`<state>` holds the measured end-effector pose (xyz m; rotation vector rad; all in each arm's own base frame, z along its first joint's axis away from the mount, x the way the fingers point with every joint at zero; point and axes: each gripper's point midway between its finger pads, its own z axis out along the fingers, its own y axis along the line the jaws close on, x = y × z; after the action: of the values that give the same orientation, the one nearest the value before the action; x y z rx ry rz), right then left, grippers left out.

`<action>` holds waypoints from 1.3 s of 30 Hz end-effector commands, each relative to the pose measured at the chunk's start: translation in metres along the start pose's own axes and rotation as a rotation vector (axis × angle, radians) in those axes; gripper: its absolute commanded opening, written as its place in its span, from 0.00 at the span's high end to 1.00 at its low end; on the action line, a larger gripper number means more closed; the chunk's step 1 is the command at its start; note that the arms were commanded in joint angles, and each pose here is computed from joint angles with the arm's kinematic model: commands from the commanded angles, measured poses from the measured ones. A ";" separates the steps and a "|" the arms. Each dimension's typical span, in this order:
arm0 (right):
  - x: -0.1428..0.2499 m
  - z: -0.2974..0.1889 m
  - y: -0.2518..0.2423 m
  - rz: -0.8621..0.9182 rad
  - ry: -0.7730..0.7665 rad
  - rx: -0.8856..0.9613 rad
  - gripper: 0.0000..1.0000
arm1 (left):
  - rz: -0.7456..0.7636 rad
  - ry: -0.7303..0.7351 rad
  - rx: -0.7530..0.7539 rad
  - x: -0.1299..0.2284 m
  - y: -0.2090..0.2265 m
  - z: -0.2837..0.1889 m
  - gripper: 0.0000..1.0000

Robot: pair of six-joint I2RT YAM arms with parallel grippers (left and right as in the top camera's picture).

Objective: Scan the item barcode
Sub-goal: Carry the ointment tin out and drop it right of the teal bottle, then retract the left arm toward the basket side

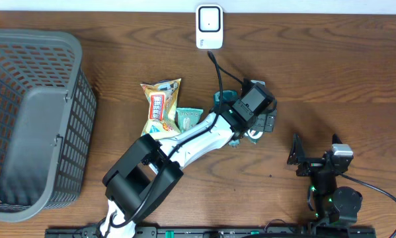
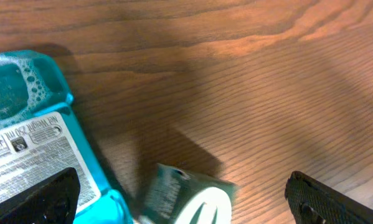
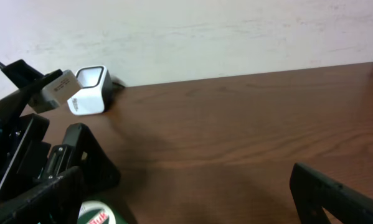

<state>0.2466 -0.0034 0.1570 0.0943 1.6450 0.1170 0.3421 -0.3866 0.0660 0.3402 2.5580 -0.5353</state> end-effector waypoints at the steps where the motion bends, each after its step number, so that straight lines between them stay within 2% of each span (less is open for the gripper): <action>1: 0.002 0.000 0.001 0.008 0.005 -0.004 0.01 | 0.064 -0.094 -0.039 -0.033 0.003 -0.035 0.02; 5: 0.002 0.000 0.001 0.008 0.005 -0.004 0.01 | 0.133 -0.230 -0.174 -0.077 0.020 -0.100 0.02; 11: 0.002 0.000 0.001 0.008 0.005 -0.004 0.01 | 0.154 -0.567 -0.383 -0.158 0.060 -0.244 0.02; 15: 0.002 0.000 0.001 0.008 0.005 -0.004 0.01 | 0.193 -0.731 -0.495 -0.189 0.084 -0.335 0.02; 18: 0.002 0.000 0.001 0.008 0.005 -0.004 0.01 | 0.212 -0.824 -0.648 -0.199 0.107 -0.402 0.02; 22: 0.002 0.000 0.001 0.008 0.005 -0.004 0.01 | 0.230 -0.905 -0.810 -0.199 0.124 -0.470 0.02; 28: 0.002 0.000 0.001 0.008 0.005 -0.004 0.01 | 0.169 -0.972 -0.771 -0.169 0.131 -0.518 0.02; 32: 0.001 0.000 0.002 0.012 0.002 -0.010 0.01 | 0.152 -1.012 -0.662 -0.141 0.130 -0.538 0.02; 36: 0.002 -0.001 0.017 0.172 0.018 -0.095 0.01 | 0.070 -1.086 -0.562 -0.117 0.135 -0.562 0.02; 39: 0.003 -0.004 0.039 0.416 0.065 -0.219 0.01 | 0.050 -1.123 -0.510 -0.095 0.143 -0.579 0.02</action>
<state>0.2460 0.0103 0.1593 0.1713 1.6371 0.3119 0.2417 -0.0284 0.5338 -0.0664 1.5167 0.1146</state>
